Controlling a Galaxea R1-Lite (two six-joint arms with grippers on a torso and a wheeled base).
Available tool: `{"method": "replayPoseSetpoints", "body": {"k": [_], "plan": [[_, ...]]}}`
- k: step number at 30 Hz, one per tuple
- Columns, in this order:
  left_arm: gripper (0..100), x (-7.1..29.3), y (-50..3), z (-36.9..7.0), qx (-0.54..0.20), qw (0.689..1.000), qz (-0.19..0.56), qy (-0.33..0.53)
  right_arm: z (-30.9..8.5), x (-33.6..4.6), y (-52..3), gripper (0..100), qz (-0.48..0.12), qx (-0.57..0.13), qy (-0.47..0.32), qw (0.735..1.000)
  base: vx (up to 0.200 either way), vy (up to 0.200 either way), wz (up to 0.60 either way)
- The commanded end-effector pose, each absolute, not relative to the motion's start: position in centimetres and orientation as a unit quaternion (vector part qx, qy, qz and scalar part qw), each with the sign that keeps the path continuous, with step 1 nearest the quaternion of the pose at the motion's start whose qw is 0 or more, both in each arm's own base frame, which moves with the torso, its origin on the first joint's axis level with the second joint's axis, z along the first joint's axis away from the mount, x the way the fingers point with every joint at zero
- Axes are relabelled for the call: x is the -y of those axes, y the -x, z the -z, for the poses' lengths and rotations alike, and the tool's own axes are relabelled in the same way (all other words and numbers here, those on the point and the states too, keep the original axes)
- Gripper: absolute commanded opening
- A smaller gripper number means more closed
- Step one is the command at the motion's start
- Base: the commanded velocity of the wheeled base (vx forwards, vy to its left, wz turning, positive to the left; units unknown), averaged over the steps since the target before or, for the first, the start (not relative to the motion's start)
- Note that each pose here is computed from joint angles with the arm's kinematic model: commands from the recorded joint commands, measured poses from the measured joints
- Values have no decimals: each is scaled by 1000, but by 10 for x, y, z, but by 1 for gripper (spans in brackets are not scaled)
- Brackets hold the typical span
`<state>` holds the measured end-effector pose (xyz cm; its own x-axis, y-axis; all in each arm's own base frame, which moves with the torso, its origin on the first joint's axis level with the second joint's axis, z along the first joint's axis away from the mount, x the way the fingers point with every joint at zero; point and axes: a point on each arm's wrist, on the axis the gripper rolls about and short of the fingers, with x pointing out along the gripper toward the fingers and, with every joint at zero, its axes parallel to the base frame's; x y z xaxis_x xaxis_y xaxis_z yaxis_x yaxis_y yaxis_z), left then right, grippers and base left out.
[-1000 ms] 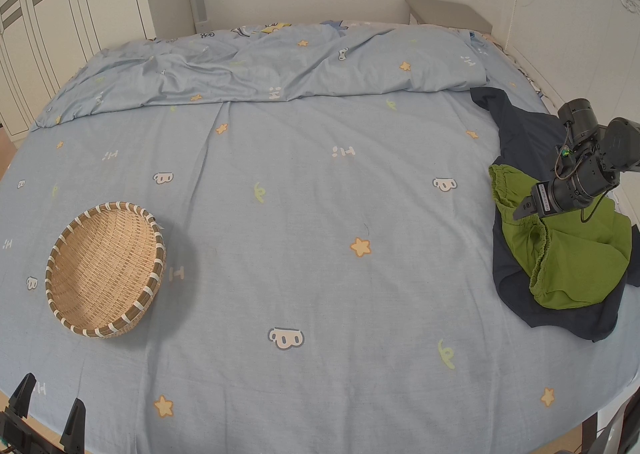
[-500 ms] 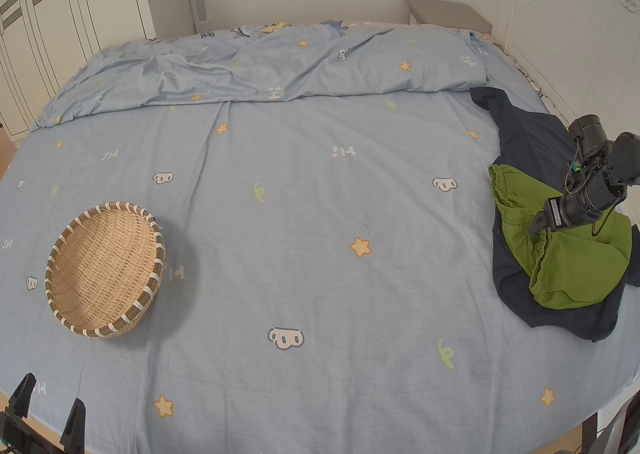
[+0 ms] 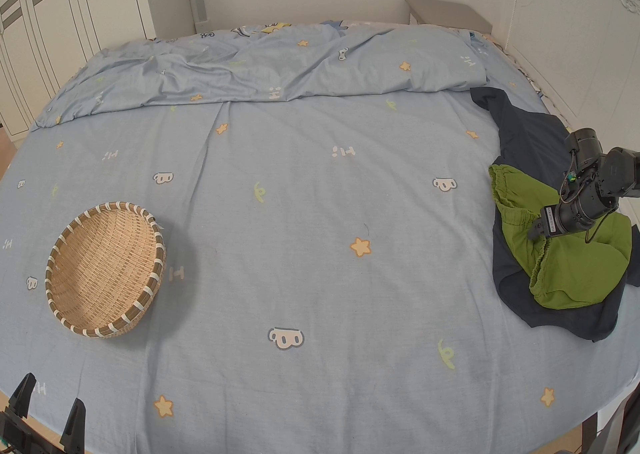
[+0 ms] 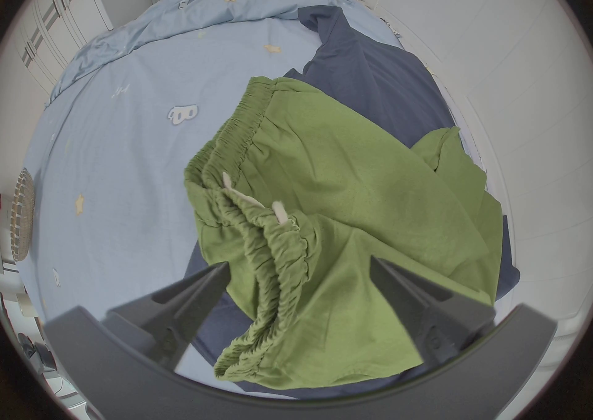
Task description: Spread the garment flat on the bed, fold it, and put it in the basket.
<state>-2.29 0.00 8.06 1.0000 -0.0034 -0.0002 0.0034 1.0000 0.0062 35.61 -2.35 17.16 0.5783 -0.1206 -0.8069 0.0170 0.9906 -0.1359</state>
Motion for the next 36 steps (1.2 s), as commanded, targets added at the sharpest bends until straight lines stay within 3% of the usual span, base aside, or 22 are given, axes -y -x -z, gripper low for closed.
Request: {"method": "replayPoseSetpoints", "body": {"k": [1,13,18,25,36], "plan": [[100,0,23,-76,0,1000,2,-3,-157,25,-364,0,36,-468,54,881,0,0,0],[100,0,23,-76,0,1000,2,-3,-158,23,-363,0,19,-468,47,882,0,0,0],[100,0,23,-76,0,1000,2,-3,-191,13,-347,0,-9,-442,37,896,0,0,0],[100,0,23,-76,0,1000,2,-3,-245,-40,-313,0,-48,-432,1,901,0,0,0],[100,0,23,-76,0,1000,2,-3,-268,-134,-261,0,-144,-419,-21,896,0,0,0]]}}
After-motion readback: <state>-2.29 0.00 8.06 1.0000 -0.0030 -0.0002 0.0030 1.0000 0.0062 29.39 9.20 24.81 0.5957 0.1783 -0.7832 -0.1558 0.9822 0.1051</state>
